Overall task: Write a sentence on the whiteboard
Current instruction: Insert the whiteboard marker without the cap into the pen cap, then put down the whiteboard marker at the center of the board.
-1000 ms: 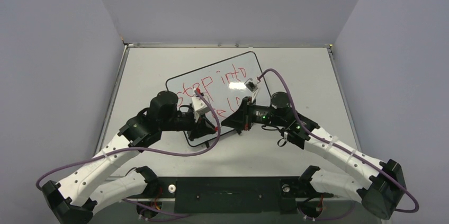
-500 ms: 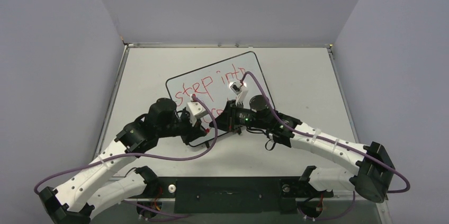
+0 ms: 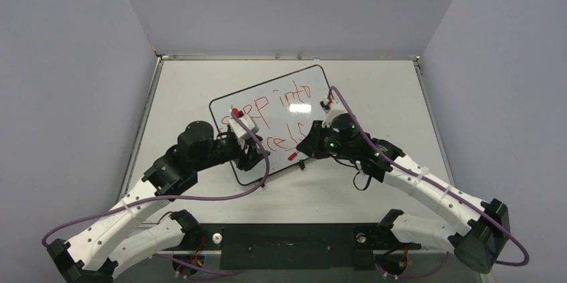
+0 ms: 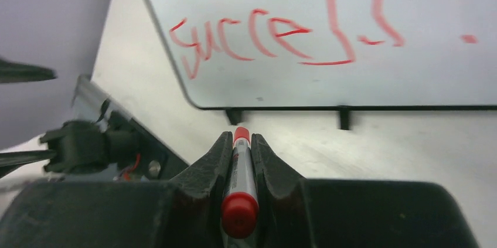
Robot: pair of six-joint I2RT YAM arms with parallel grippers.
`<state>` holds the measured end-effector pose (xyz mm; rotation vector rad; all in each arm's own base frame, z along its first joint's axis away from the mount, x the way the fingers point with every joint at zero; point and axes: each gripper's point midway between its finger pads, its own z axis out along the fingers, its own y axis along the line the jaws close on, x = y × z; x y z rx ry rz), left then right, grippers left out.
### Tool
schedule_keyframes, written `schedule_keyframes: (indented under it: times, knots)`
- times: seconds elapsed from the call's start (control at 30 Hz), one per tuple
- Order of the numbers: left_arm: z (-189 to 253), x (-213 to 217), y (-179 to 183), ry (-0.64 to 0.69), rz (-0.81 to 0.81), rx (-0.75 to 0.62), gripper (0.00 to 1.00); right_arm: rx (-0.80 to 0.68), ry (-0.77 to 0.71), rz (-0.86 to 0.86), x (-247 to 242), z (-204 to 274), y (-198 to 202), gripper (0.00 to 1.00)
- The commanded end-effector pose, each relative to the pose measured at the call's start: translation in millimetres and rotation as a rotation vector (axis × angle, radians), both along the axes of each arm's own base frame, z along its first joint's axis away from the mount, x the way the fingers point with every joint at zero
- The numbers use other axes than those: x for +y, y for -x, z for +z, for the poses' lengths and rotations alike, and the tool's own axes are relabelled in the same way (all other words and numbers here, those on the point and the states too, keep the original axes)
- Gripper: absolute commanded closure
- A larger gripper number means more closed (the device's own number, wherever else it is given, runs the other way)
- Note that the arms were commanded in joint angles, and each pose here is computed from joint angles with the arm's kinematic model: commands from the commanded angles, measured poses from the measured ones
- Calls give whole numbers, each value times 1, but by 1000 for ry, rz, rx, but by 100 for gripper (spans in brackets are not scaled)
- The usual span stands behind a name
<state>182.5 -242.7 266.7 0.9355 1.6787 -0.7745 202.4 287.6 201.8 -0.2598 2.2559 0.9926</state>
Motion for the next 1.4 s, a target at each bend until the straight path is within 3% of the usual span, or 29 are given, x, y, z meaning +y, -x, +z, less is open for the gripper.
schedule_keyframes:
  times: [0.0,0.43,0.67,0.73,0.77,0.8,0.83,0.9,1.1,1.37]
  knots:
    - [43,5,-17,91,101,-98,53,-31,172,-216,-73,-7,-23,100]
    - [44,27,-33,77,252,-121,52,209,396,-683,-217,-107,-26,100]
    - [40,38,-42,63,342,-101,52,337,470,-849,-254,-138,-24,100]
    - [41,39,-43,66,350,-104,52,351,492,-883,-262,-142,-24,89]
    - [41,39,-43,67,353,-105,52,360,501,-888,-263,-145,-24,70]
    - [41,40,-43,67,354,-105,52,359,507,-900,-266,-145,-24,59]
    - [41,40,-42,67,354,-107,52,354,509,-905,-267,-145,-25,28]
    - [42,41,-43,69,356,-108,52,344,513,-917,-270,-144,-26,17]
    - [41,41,-44,66,363,-105,52,269,523,-1004,-285,-125,-31,14]
    - [42,46,-48,70,398,-102,52,22,470,-1075,-300,-36,-49,12]
